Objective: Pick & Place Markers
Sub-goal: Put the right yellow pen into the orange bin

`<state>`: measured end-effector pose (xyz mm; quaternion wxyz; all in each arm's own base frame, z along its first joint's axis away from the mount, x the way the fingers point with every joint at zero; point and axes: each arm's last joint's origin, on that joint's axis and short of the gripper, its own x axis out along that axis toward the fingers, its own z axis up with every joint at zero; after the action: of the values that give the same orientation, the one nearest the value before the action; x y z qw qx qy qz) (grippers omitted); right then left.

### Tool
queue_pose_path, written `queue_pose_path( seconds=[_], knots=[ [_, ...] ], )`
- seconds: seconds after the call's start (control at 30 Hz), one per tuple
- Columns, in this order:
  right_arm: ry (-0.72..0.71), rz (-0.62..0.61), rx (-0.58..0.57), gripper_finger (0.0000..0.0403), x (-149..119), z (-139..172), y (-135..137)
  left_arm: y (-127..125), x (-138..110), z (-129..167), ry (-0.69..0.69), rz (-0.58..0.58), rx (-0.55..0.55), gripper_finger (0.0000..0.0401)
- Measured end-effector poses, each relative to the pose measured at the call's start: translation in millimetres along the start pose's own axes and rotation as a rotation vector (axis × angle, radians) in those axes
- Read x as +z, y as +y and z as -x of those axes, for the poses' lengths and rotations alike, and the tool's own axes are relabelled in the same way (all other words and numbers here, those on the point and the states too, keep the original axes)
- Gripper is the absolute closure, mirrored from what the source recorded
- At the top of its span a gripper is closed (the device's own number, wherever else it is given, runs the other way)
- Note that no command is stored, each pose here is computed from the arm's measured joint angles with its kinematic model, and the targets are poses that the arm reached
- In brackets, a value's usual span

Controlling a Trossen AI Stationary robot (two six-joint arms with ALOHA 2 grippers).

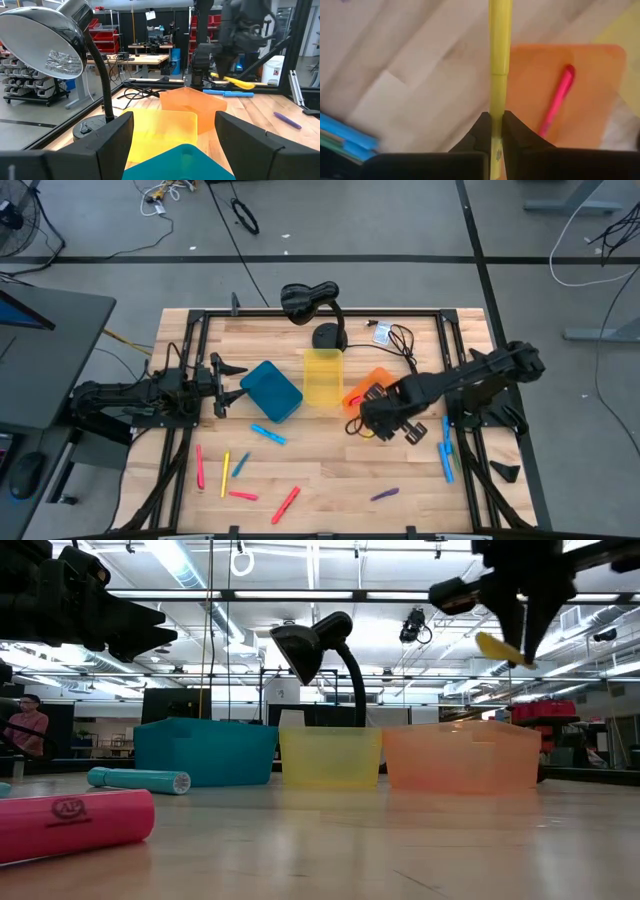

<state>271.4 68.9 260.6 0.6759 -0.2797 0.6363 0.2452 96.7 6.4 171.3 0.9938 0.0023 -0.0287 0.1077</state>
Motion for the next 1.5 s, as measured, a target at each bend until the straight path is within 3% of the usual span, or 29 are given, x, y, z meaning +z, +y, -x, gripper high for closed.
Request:
queue_pose_path(
  seconds=[0.63,1.2,1.5],
  knots=[
    [0.027,-0.145,-0.013,0.0387,-58.2,-3.1,-72.8,0.0,0.0,0.0,0.000,0.000,0.000,0.0115],
    [0.033,-0.178,0.010,0.0387,-46.7,-30.2,-87.8,0.0,0.0,0.0,0.000,0.000,0.000,0.0115],
    [0.064,-0.166,0.039,0.0387,-53.2,-54.8,-79.7,0.0,0.0,0.0,0.000,0.000,0.000,0.0115]
  ],
)
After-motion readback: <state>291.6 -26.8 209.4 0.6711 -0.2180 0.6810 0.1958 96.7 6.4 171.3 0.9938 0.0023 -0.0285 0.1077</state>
